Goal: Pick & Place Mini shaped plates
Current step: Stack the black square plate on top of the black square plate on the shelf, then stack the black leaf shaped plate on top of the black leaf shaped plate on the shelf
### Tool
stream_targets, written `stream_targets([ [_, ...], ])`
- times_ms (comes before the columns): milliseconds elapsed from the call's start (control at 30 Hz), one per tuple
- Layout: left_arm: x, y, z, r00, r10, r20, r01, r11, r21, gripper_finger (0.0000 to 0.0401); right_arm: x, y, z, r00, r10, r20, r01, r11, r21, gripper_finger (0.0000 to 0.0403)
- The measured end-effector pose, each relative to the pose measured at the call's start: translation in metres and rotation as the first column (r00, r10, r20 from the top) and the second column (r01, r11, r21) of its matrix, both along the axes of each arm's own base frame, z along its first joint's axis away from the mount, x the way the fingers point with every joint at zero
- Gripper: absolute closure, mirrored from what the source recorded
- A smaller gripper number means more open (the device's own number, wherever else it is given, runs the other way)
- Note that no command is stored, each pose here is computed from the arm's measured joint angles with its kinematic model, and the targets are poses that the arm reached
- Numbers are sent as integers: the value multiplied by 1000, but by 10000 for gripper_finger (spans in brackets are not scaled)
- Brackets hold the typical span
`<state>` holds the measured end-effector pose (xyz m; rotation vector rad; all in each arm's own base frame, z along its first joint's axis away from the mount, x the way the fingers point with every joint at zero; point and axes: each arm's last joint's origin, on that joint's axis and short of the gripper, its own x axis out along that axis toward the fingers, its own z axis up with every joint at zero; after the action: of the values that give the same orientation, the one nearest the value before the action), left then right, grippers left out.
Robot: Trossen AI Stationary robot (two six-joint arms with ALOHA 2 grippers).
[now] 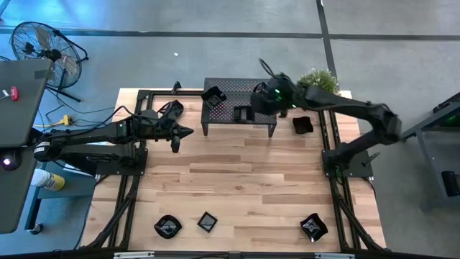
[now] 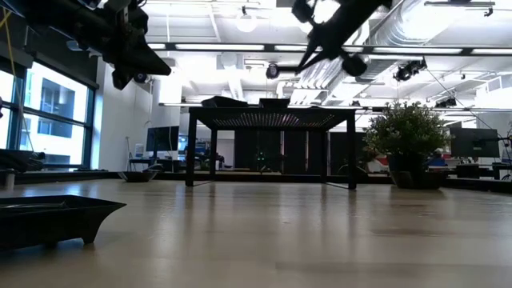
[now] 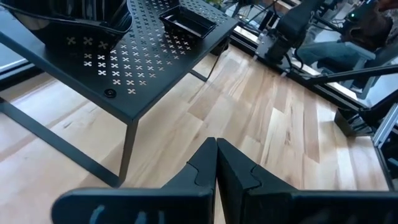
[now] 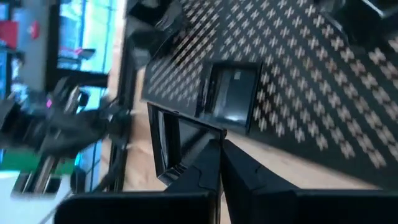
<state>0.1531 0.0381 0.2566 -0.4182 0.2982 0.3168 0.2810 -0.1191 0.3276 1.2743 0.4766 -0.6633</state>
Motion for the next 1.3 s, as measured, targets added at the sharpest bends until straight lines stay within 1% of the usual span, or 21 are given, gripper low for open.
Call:
stream_targets([
  [167, 0, 0, 0, 1000, -14, -10, 14, 999, 37, 400, 24, -34, -16, 1000, -4, -6, 4, 997, 73, 402],
  [267, 0, 0, 0, 1000, -14, -10, 15, 999, 38, 400, 32, -44, -23, 1000, 2, -23, 1, 995, 102, 402],
  [400, 0, 0, 0, 1000, -14, -10, 15, 999, 38, 400, 36, -49, -30, 999, -3, -41, 8, 993, 121, 402],
  [633, 0, 0, 0, 1000, -15, -10, 15, 999, 39, 400, 34, -50, -32, 999, -8, -54, 14, 992, 123, 394],
  [833, 0, 0, 0, 1000, -16, -11, 17, 999, 39, 400, 34, -50, -32, 998, 8, -58, -2, 994, 105, 363],
  [967, 0, 0, 0, 1000, -26, -10, 26, 999, 33, 400, 32, -52, -31, 998, 24, -66, -19, 997, 81, 334],
  [1100, 0, -1, 0, 999, -48, -7, 48, 999, 24, 400, 23, -52, -18, 998, 49, -51, -49, 999, 11, 312],
  [1200, 0, -2, -1, 997, -75, -12, 76, 997, 12, 400, 11, -46, -5, 996, 62, -61, -65, 997, -49, 305],
  [1300, -1, -4, -2, 991, -134, -23, 133, 991, -4, 400, 2, -31, 7, 986, 133, -100, -146, 979, -140, 312],
])
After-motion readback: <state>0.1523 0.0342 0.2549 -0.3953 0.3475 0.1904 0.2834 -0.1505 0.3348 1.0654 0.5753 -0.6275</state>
